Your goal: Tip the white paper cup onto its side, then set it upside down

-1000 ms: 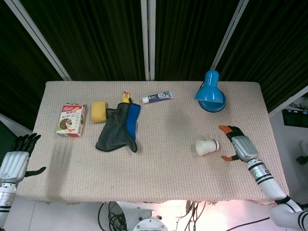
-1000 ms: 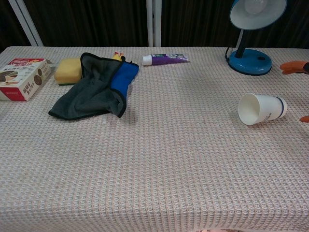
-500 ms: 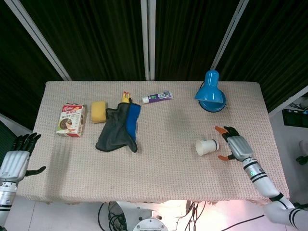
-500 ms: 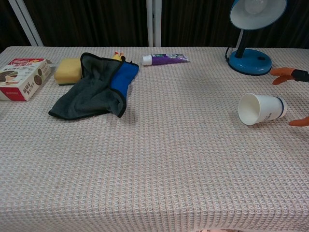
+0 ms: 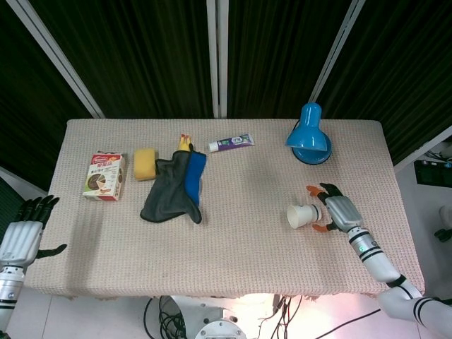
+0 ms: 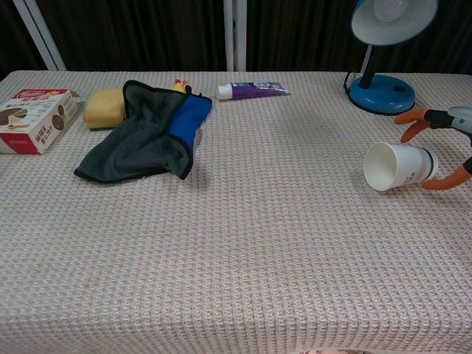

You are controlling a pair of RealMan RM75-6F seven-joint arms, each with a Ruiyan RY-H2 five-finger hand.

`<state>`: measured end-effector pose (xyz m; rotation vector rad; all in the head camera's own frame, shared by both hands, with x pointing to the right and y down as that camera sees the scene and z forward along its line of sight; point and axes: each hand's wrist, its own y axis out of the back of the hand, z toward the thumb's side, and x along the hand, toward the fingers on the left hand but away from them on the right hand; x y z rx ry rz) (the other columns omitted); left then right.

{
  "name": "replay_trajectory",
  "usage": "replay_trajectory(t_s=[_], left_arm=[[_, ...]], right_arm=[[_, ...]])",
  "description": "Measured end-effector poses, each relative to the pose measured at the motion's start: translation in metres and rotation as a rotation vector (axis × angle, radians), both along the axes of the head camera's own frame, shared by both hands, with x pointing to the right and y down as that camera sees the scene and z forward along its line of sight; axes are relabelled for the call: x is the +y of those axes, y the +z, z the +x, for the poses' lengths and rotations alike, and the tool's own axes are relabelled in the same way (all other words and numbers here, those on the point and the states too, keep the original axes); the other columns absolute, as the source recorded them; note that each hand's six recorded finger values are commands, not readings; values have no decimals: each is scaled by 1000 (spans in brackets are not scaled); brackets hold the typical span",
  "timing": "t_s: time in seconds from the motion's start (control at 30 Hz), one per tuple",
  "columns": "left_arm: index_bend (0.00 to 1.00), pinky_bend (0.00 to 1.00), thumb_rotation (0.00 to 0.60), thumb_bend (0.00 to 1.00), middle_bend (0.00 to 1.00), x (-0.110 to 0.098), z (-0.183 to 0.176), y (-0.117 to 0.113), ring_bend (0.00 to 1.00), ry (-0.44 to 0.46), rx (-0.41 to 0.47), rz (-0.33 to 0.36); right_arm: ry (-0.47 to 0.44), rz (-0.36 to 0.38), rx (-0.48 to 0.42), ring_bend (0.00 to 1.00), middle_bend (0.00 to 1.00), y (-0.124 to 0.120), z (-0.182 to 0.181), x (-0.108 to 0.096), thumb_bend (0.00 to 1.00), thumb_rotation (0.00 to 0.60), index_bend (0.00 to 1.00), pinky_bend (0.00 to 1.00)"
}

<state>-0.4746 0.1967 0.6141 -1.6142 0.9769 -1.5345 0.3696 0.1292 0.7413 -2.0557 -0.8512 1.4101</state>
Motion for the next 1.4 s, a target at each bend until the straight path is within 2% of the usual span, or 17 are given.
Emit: replay_trajectory(t_s=[0.17,0.37,0.57,0.87,0.97,1.07,1.4], left_arm=[[66,37,600,94,31,0,0,1,0,-1,0,-2],[66,38,600,94,31,-1,0,1,0,0,0,0],[66,38,600,94,31,0,-2,1,0,-5,2,0],[66,38,600,94,31,0,-1,0,0,-6,12,5],[66,38,600,94,31,0,-1,0,0,-5,18,8],[66,38,600,94,31,0,0,0,0,-3,25,9],[66,38,600,94,31,1,-2,-2,0,-5,42,22]], right_arm=[[1,-4,6,0,268,3,-2,-2,89,600,268,0],[6,-1,2,0,329,5,-5,-4,173,600,344,0],[-1,10,-8,25,387,3,-7,-6,197,600,420,0],[-35,88,23,31,398,-13,-2,-12,196,600,435,0],[-98,153,85,35,401,-24,-2,-17,190,600,441,0],[-187,226,184,37,403,-37,-4,-21,185,600,444,0],[-560,444,567,66,421,-87,-46,-31,184,600,473,0]])
